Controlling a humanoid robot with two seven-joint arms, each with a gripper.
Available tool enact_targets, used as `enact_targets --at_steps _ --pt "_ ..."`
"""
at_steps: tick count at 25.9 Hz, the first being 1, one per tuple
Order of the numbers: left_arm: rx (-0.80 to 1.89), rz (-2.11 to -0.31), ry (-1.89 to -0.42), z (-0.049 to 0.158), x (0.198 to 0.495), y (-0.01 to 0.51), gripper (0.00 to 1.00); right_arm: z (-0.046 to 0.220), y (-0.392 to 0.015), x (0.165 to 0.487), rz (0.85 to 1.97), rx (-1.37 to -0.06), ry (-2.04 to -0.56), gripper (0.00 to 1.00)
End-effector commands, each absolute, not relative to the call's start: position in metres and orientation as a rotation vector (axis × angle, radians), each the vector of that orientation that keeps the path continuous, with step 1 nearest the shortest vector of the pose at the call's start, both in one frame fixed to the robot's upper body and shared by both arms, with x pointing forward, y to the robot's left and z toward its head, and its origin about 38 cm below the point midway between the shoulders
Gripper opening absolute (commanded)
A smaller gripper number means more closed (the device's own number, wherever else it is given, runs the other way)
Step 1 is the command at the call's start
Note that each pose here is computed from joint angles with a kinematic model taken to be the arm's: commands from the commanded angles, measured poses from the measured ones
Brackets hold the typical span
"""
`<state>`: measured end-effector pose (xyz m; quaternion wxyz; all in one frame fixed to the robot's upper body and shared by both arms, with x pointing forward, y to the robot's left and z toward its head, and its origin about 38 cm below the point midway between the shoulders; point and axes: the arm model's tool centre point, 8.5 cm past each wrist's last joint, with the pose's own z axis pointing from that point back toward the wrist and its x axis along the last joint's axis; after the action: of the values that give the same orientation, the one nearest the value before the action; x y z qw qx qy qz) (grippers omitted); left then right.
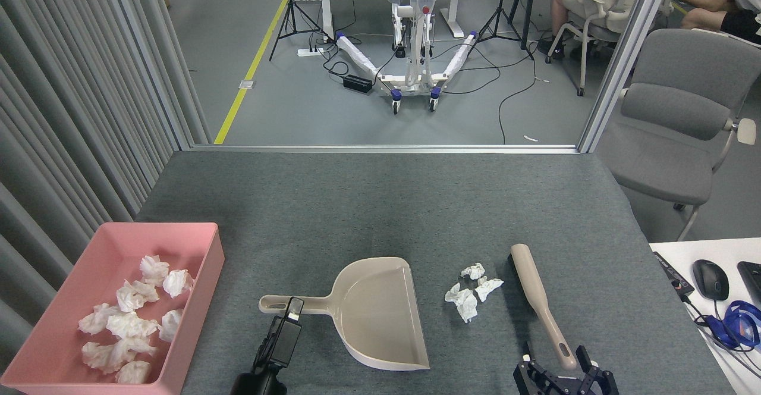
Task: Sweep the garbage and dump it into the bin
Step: 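Grasp the beige dustpan handle with the left gripper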
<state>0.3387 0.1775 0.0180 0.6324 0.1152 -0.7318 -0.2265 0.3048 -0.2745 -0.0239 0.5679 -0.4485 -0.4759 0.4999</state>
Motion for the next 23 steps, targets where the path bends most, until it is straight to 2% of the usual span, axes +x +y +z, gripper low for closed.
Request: enact_targets --at_steps 1,15,18,23 --pt "0.289 -0.485 -1.663 0.012 0.352 0.177 0.99 -0.023 -0.275 0.305 1.174 -1.056 -1.120 0.96" --pt "0.321 -0.455 -1.598 -0.009 0.358 0.181 0.99 -0.019 -0.283 0.310 1.168 -1.079 -1.117 0.94" --pt "0.387 -0.409 -1.598 -0.014 0.359 0.183 0.96 -0.018 -0.284 0.316 1.172 -1.085 -1.115 0.90" --pt "0.418 -0.452 -1.590 -0.017 0.370 0.182 0.96 -0.021 -0.283 0.319 1.175 -1.078 -1.110 0.83"
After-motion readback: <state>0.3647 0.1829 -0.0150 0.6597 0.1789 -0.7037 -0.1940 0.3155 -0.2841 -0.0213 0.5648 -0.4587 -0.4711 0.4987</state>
